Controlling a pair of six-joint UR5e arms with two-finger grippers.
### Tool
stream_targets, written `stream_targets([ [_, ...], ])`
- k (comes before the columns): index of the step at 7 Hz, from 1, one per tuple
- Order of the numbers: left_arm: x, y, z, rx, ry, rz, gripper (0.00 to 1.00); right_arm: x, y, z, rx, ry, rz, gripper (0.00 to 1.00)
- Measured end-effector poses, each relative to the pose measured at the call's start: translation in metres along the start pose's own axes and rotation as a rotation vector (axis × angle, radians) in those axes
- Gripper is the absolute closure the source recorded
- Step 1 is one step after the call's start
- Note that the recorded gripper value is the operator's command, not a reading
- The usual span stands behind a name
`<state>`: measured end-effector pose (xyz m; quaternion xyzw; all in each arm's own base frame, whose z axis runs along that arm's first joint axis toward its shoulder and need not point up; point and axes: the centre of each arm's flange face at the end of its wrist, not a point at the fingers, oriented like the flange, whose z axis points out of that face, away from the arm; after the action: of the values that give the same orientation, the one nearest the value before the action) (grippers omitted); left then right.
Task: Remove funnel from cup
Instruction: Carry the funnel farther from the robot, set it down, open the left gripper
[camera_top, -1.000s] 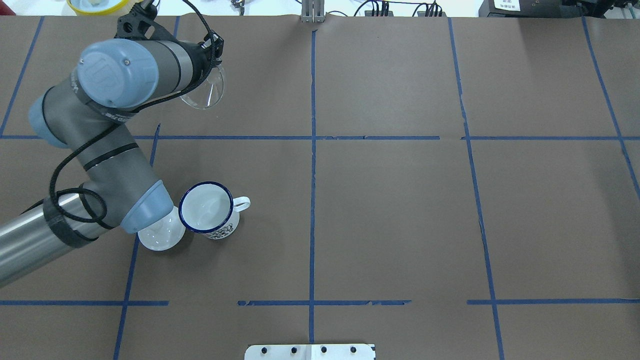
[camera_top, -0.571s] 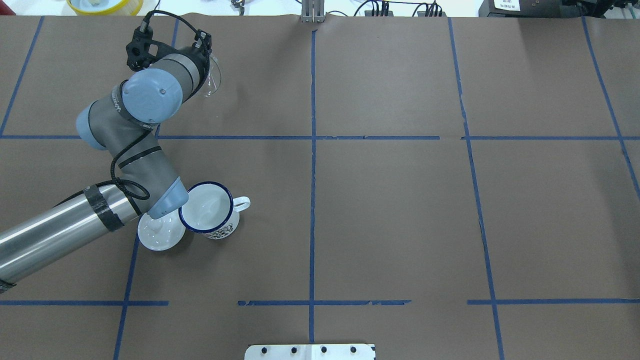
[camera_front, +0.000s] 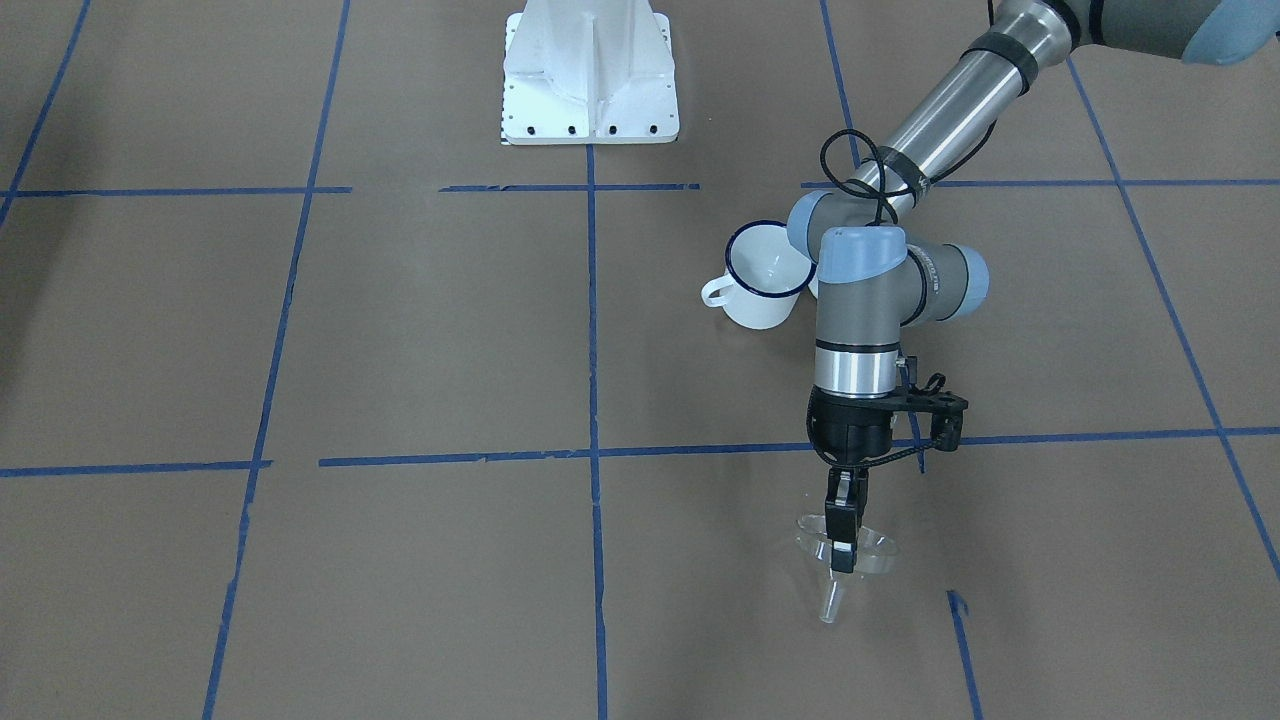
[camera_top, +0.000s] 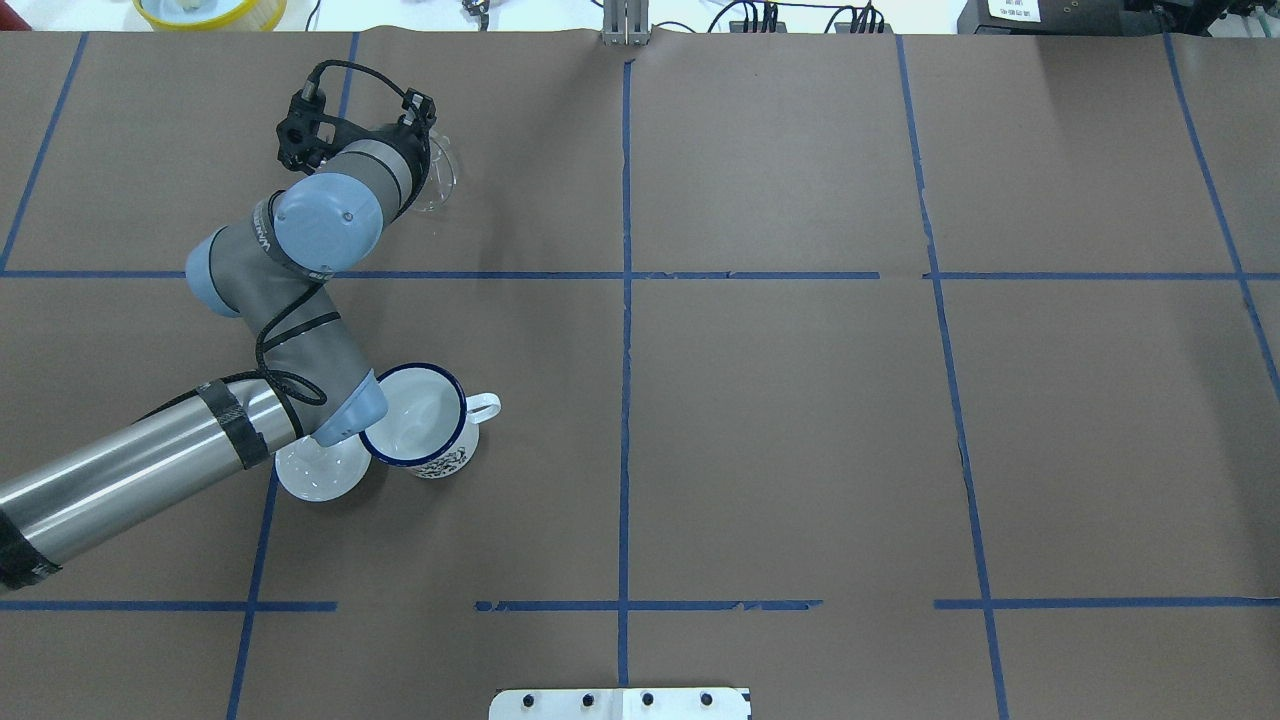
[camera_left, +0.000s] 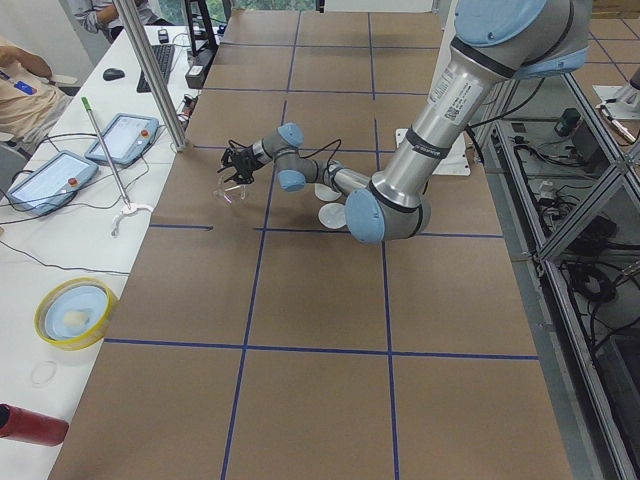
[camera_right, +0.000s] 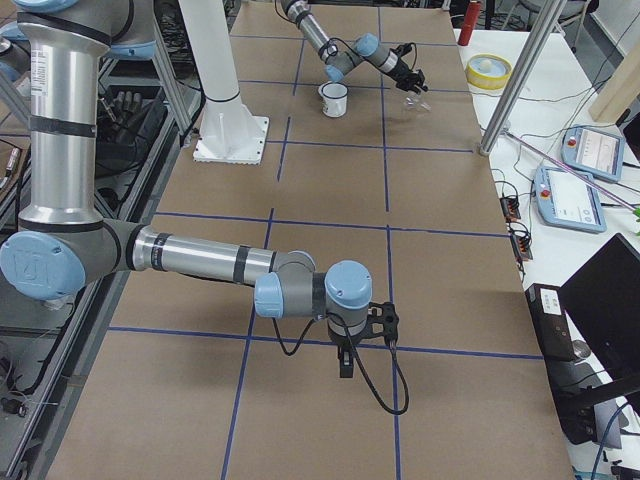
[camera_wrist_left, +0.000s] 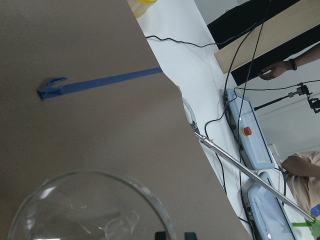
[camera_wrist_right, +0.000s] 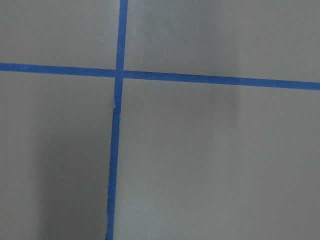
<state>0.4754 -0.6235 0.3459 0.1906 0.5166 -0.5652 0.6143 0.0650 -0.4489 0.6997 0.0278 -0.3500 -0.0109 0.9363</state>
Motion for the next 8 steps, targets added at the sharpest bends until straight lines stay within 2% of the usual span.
stream_targets([
  [2, 0.020, -0.003, -0.024, -0.033, 0.044, 0.135, 0.00, 0.000, 0.000, 0.000, 0.000, 0.000, 0.000, 0.00],
  [3, 0.031, -0.009, -0.053, -0.094, 0.070, 0.232, 0.00, 0.000, 0.000, 0.000, 0.000, 0.000, 0.000, 0.00],
  [4, 0.034, -0.020, -0.091, -0.186, 0.062, 0.342, 0.00, 0.000, 0.000, 0.000, 0.000, 0.000, 0.000, 0.00],
  [6, 0.045, -0.055, -0.179, -0.344, -0.036, 0.621, 0.00, 0.000, 0.000, 0.000, 0.000, 0.000, 0.000, 0.00],
  [8, 0.041, -0.118, -0.244, -0.429, -0.120, 0.929, 0.00, 0.000, 0.000, 0.000, 0.000, 0.000, 0.000, 0.00],
])
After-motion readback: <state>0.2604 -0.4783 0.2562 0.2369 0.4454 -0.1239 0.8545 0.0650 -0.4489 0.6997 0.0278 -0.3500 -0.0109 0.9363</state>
